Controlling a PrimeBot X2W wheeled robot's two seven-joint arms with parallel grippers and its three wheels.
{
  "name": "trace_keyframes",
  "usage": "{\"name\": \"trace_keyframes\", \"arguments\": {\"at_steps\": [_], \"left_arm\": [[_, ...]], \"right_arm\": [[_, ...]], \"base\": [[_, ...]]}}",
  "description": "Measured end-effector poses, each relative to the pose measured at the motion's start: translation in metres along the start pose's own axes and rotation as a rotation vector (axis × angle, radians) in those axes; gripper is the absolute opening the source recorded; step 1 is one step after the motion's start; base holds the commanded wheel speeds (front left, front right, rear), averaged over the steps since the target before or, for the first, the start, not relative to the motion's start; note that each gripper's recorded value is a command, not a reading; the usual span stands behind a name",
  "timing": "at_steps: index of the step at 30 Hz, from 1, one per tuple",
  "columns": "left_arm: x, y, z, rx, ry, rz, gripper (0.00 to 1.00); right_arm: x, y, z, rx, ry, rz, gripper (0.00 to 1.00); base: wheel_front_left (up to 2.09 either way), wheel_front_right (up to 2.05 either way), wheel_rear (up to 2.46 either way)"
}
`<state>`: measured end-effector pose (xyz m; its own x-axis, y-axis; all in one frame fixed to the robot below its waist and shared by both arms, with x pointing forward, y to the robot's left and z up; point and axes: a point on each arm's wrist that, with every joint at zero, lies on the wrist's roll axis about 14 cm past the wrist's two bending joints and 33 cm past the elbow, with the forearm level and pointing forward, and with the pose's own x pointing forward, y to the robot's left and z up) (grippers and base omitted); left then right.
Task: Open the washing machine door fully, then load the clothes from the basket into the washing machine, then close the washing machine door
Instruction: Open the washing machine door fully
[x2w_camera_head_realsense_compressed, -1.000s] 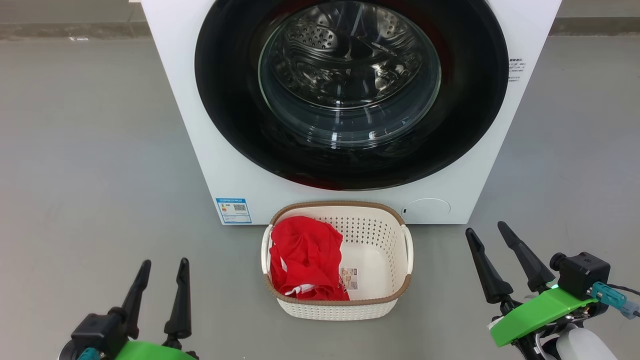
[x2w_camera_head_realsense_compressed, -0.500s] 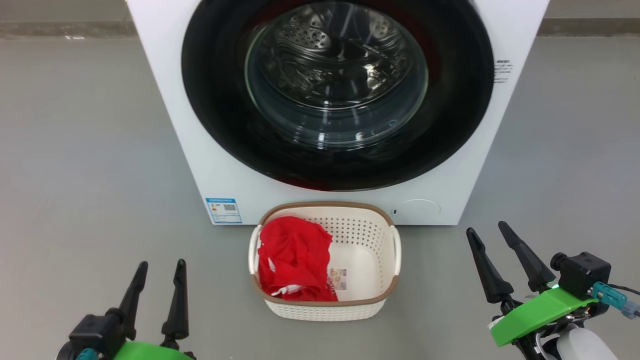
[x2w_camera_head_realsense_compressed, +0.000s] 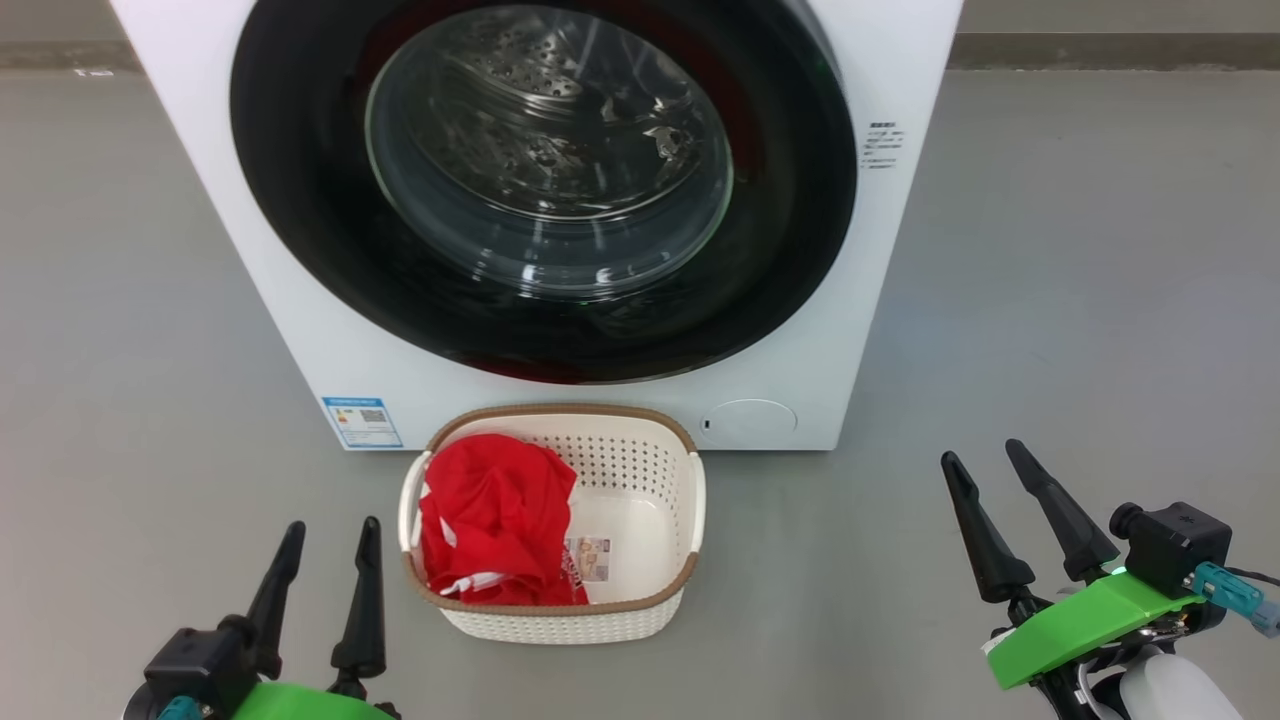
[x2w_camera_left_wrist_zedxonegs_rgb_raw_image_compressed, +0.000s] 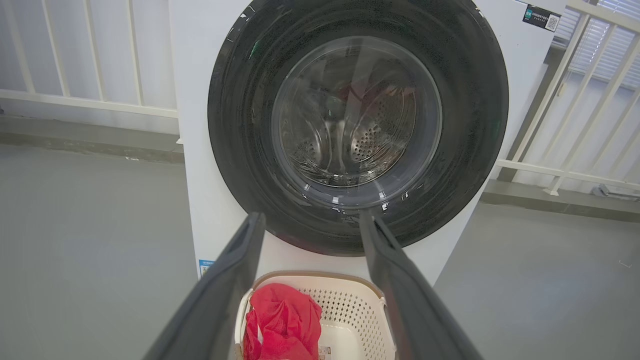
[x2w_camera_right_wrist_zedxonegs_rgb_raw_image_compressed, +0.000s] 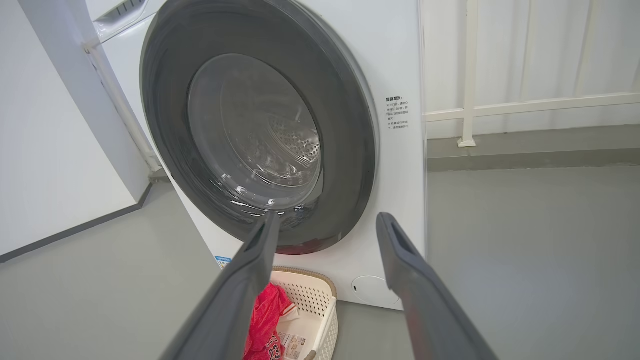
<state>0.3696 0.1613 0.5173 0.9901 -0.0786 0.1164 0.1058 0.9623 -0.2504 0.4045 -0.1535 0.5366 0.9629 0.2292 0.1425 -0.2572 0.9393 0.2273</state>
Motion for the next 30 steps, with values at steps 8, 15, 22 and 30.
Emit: {"name": "trace_keyframes", "arguments": {"at_steps": [8, 15, 22, 30], "left_arm": [[0.0005, -0.0028, -0.0006, -0.008, 0.001, -0.008, 1.00], [0.0003, -0.0021, -0.0006, -0.004, 0.003, -0.009, 1.00], [0.0000, -0.0007, -0.0009, -0.004, 0.003, -0.004, 1.00], [0.0002, -0.0004, -0.0012, -0.004, 0.004, -0.004, 1.00]], "right_arm": [[-0.0009, -0.0016, 0.0014, -0.001, -0.004, -0.006, 1.00], [-0.0005, -0.0014, 0.0017, 0.001, -0.006, -0.007, 1.00], [0.0002, -0.0015, 0.0009, 0.001, -0.004, -0.007, 1.00], [0.0000, -0.0020, 0.0004, 0.002, -0.003, -0.008, 1.00]], "base": [[0.17, 0.17, -0.33], [0.00, 0.00, 0.00], [0.00, 0.00, 0.00], [0.00, 0.00, 0.00]]}}
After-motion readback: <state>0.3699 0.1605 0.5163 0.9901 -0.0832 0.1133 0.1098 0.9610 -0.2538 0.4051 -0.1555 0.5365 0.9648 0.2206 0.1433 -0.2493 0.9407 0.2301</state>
